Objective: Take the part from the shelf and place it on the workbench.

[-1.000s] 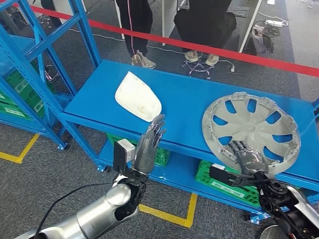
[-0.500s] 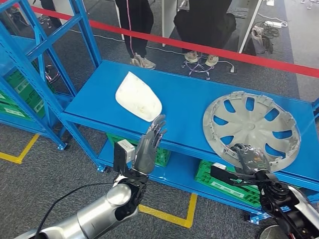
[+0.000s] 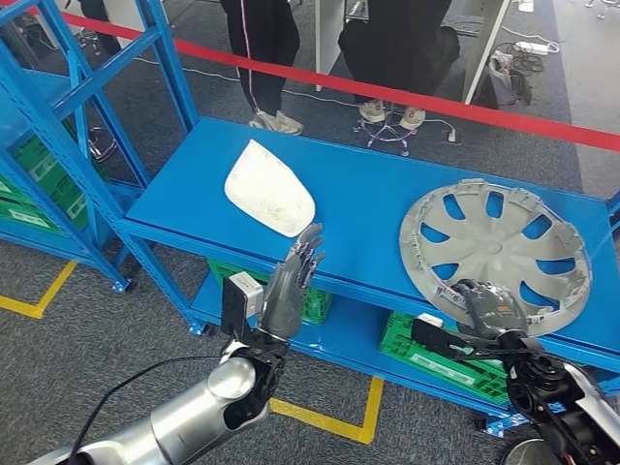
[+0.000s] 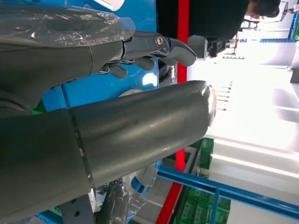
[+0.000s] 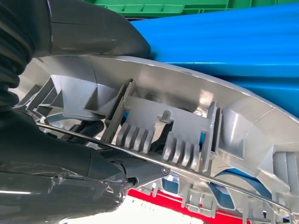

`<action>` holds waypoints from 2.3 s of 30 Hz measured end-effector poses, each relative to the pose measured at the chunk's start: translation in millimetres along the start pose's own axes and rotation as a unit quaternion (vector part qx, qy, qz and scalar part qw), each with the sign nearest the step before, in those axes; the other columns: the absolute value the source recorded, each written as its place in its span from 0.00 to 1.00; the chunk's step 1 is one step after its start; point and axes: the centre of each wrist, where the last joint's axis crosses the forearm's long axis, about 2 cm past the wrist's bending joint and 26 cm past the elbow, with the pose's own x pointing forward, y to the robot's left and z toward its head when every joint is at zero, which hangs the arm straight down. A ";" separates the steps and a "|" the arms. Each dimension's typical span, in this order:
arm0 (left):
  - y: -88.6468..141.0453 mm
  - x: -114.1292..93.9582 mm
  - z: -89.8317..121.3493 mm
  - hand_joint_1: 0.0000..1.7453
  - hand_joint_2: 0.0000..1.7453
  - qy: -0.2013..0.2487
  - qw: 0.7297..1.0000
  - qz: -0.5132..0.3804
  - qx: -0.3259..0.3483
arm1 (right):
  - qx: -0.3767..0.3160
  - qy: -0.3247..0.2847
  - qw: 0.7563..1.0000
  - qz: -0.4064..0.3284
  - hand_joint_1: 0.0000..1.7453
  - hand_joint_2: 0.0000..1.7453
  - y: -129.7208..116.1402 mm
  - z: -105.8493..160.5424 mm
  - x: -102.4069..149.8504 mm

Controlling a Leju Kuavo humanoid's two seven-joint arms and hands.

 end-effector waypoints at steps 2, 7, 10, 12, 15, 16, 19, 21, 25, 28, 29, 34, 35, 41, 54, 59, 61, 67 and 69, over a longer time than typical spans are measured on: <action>0.1 -0.1 0.0 0.00 0.00 0.000 1.000 -0.001 0.000 | -0.001 0.001 1.000 -0.015 1.00 1.00 -0.6 0.2 -0.2; 0.5 -0.8 0.4 0.00 0.00 0.000 1.000 -0.002 0.001 | -0.013 -0.003 0.996 -0.091 1.00 1.00 -9.7 0.9 2.7; 1.0 -1.2 1.2 0.00 0.00 0.000 1.000 -0.004 0.006 | -0.033 -0.014 0.989 -0.145 1.00 1.00 -21.7 2.0 7.8; 1.3 -1.5 1.9 0.00 0.00 0.001 1.000 -0.006 0.010 | -0.052 -0.027 0.982 -0.179 1.00 1.00 -32.0 3.6 13.4; 1.7 -2.3 3.9 0.00 0.00 0.003 1.000 -0.011 0.017 | -0.092 -0.059 0.967 -0.232 1.00 1.00 -51.0 9.3 25.2; 1.7 -2.7 4.7 0.00 0.00 0.004 1.000 -0.012 0.018 | -0.108 -0.069 0.960 -0.248 1.00 1.00 -58.9 11.9 28.9; 1.7 -3.2 5.9 0.00 0.00 0.004 1.000 -0.015 0.017 | -0.147 -0.096 0.944 -0.281 1.00 1.00 -79.7 19.7 36.6; 1.6 -3.3 6.2 0.00 0.00 0.004 1.000 -0.016 0.016 | -0.161 -0.110 0.937 -0.290 1.00 1.00 -87.2 24.4 40.9; 1.5 -3.7 7.2 0.00 0.00 0.005 1.000 -0.018 0.015 | -0.188 -0.141 0.922 -0.308 1.00 1.00 -99.2 33.4 47.3; 1.6 -3.8 7.5 0.00 0.00 0.005 1.000 -0.020 0.014 | -0.211 -0.171 0.906 -0.324 1.00 1.00 -108.7 40.5 51.9; 1.6 -3.9 7.7 0.00 0.00 0.005 1.000 -0.020 0.014 | -0.220 -0.183 0.899 -0.330 1.00 1.00 -112.1 43.2 53.5; 0.6 -4.2 8.5 0.00 0.00 0.004 1.000 -0.017 0.009 | -0.275 -0.247 0.861 -0.350 1.00 1.00 -128.7 59.6 62.8; 0.2 -4.2 8.4 0.00 0.00 0.004 1.000 -0.016 0.009 | -0.282 -0.256 0.855 -0.351 1.00 1.00 -131.4 62.4 64.4; -1.9 -4.8 8.6 0.00 0.00 -0.005 1.000 -0.022 0.008 | -0.323 -0.316 0.811 -0.372 1.00 1.00 -140.8 79.1 74.0; -5.9 -6.9 13.3 0.00 1.00 -0.042 0.998 -0.042 0.005 | -0.398 -0.353 0.753 -0.388 1.00 1.00 -136.1 108.4 85.9; -7.2 -8.5 17.2 0.00 1.00 -0.048 0.998 -0.037 -0.001 | -0.404 -0.350 0.755 -0.381 1.00 1.00 -123.3 113.9 89.5; -7.4 -8.8 18.1 0.00 1.00 -0.048 0.998 -0.038 -0.001 | -0.401 -0.348 0.756 -0.383 1.00 1.00 -119.3 115.0 90.6; -9.2 -9.5 19.6 0.00 1.00 -0.045 0.999 -0.025 0.000 | -0.398 -0.344 0.757 -0.387 1.00 1.00 -115.3 118.7 93.1; -9.9 -9.5 19.9 0.00 1.00 -0.047 0.999 -0.023 0.000 | -0.396 -0.343 0.758 -0.388 1.00 1.00 -114.1 119.3 93.5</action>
